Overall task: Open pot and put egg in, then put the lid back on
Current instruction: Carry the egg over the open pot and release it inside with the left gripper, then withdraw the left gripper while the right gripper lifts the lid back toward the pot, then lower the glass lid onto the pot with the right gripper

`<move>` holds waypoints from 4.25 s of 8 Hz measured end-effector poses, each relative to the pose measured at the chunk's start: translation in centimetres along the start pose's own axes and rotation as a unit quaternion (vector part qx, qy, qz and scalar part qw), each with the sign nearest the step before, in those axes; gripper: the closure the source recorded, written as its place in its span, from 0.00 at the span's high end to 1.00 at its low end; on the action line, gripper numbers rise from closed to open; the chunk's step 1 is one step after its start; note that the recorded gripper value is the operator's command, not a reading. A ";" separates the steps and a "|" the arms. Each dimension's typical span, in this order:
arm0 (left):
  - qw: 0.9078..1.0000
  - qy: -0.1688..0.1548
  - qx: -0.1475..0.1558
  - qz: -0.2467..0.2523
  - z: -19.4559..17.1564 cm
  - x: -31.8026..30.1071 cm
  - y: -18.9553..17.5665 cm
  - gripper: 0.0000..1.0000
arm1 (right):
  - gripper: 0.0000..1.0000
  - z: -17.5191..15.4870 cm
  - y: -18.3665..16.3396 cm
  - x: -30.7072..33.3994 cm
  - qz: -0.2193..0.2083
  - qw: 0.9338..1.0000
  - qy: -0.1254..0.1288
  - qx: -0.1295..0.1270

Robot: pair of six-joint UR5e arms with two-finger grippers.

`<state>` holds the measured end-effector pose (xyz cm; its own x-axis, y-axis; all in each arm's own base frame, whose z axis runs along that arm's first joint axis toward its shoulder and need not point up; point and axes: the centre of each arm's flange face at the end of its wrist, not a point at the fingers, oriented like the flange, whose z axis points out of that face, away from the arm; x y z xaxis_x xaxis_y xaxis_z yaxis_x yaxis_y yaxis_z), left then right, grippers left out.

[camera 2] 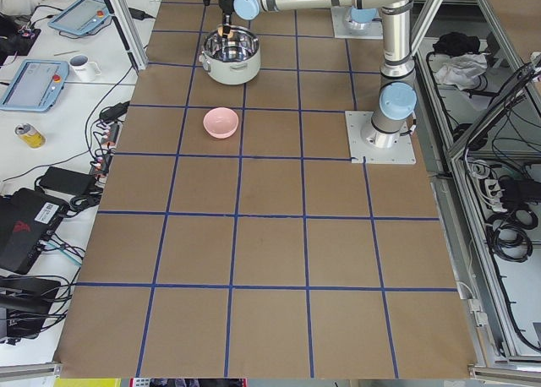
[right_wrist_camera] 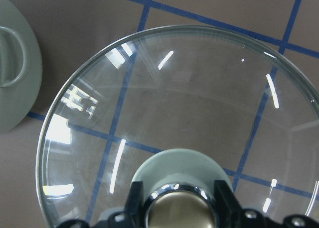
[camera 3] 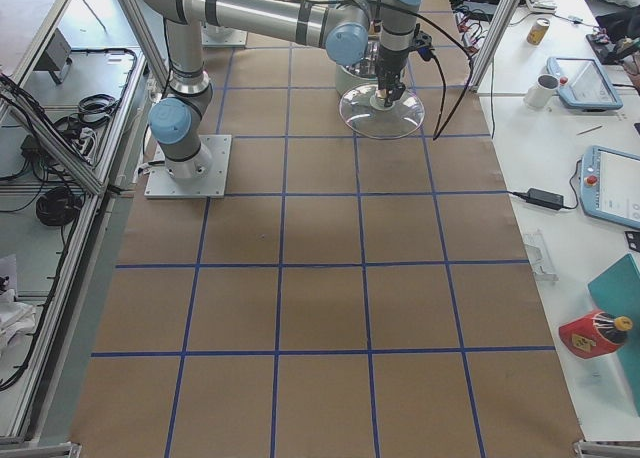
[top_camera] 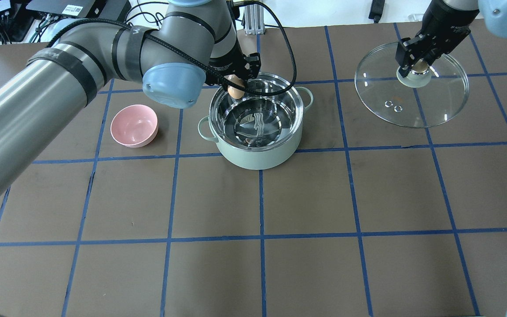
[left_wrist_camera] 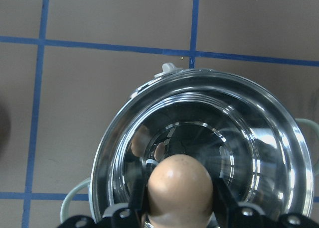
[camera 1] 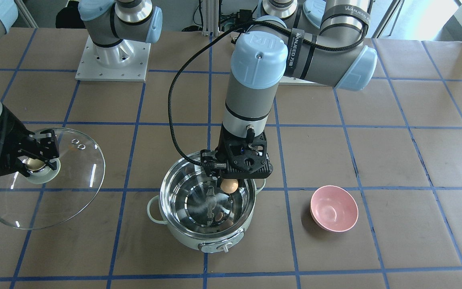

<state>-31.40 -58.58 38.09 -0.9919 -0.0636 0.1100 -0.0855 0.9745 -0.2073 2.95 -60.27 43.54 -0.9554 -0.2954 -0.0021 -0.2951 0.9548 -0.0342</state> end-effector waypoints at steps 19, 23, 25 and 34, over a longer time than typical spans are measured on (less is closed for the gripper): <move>0.993 0.036 -0.100 -0.059 2.3 -2.0 0.4 1.00 | 0.00 0.5 -0.2 -0.5 0.023 1.000 0.000 0.014; 0.994 -0.054 -0.062 -0.068 -4.9 -15.3 -3.0 1.00 | 0.00 -2.3 -1.7 -10.5 0.060 0.997 0.005 0.038; 0.995 -0.065 -0.047 -0.060 -10.9 -18.9 -1.7 1.00 | 0.00 -3.4 -2.9 -18.0 0.092 0.994 -0.006 0.051; 0.995 -0.070 -0.049 -0.058 -16.2 -19.5 1.4 1.00 | 0.00 6.2 -8.2 -32.2 0.119 0.992 -0.035 0.025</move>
<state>-10.68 -52.45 51.38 -0.9800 -0.1989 -0.0099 -0.1968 0.9747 -0.1056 36.24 -58.78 37.71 -0.9941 -0.0656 -0.0863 -0.0592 0.9955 -0.0746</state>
